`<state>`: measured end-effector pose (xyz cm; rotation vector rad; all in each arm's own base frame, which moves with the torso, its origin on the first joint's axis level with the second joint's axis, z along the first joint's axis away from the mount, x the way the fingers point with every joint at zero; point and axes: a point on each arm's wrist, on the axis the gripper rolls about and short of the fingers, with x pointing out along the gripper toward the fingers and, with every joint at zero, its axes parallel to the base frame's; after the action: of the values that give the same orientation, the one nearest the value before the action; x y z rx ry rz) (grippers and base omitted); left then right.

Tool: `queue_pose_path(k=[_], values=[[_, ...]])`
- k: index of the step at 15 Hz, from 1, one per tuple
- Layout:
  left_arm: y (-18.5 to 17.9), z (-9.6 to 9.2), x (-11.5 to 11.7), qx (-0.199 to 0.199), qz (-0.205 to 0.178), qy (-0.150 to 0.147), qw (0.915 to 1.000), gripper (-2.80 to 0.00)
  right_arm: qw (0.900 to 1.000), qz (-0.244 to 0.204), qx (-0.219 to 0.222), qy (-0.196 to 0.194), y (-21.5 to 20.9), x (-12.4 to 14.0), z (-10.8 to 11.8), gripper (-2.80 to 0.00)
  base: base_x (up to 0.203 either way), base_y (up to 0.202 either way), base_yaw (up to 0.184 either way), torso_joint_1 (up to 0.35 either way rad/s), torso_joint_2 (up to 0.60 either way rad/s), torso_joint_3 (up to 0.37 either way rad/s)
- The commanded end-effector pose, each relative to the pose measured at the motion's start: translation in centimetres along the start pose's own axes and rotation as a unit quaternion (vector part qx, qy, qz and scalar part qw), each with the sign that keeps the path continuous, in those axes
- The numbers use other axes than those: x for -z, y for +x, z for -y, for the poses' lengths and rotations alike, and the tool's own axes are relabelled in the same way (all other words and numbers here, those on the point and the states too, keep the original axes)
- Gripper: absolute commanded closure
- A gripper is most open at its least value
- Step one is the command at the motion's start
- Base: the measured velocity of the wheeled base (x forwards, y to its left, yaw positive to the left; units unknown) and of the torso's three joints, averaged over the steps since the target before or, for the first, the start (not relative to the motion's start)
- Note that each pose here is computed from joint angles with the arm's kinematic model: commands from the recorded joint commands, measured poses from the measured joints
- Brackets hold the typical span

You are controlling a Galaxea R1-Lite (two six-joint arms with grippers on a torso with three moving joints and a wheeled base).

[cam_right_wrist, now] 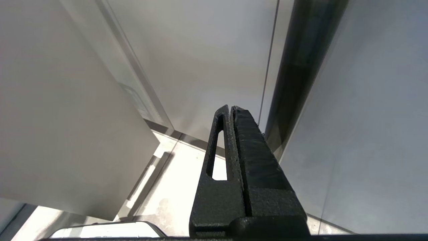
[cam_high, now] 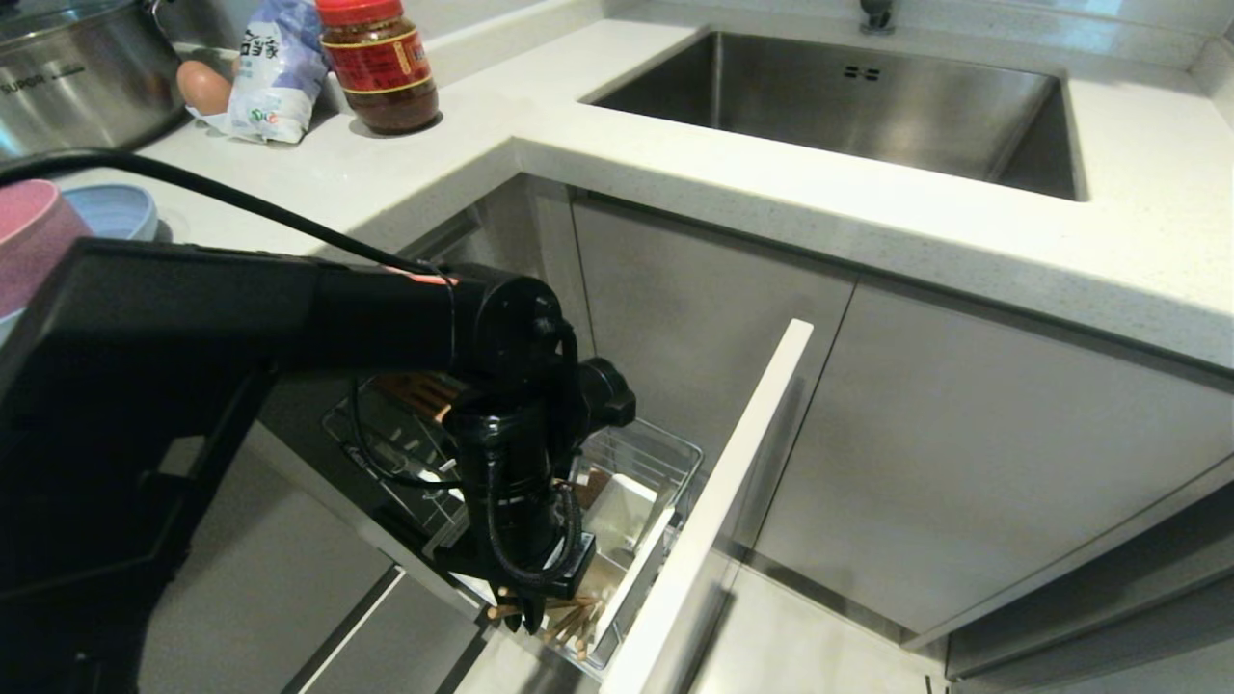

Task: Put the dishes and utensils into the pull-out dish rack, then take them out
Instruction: Take the chopsticks out of the cupboard

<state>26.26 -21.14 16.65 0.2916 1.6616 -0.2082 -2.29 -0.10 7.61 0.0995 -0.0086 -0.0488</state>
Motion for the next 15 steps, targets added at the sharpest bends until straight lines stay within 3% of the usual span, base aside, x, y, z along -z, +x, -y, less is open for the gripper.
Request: queue_pose_path(k=[1,11,15], values=[[-2.9,-0.6,2.5,0.01,0.023,0.006,0.9997,0.0,1.0,0.002,0.0,0.0,0.0,0.0,0.0,0.0,0.0,0.0,0.0,0.0,0.0,0.0],[-8.2,-2.0,8.4,0.029,0.076,0.023,0.9964,0.0,1.0,0.002,0.0,0.0,0.0,0.0,0.0,0.0,0.0,0.0,0.0,0.0,0.0,0.0],[-11.5,-3.0,12.1,0.055,0.14,0.032,0.9881,0.0,1.0,0.002,0.0,0.0,0.0,0.0,0.0,0.0,0.0,0.0,0.0,0.0,0.0,0.0]])
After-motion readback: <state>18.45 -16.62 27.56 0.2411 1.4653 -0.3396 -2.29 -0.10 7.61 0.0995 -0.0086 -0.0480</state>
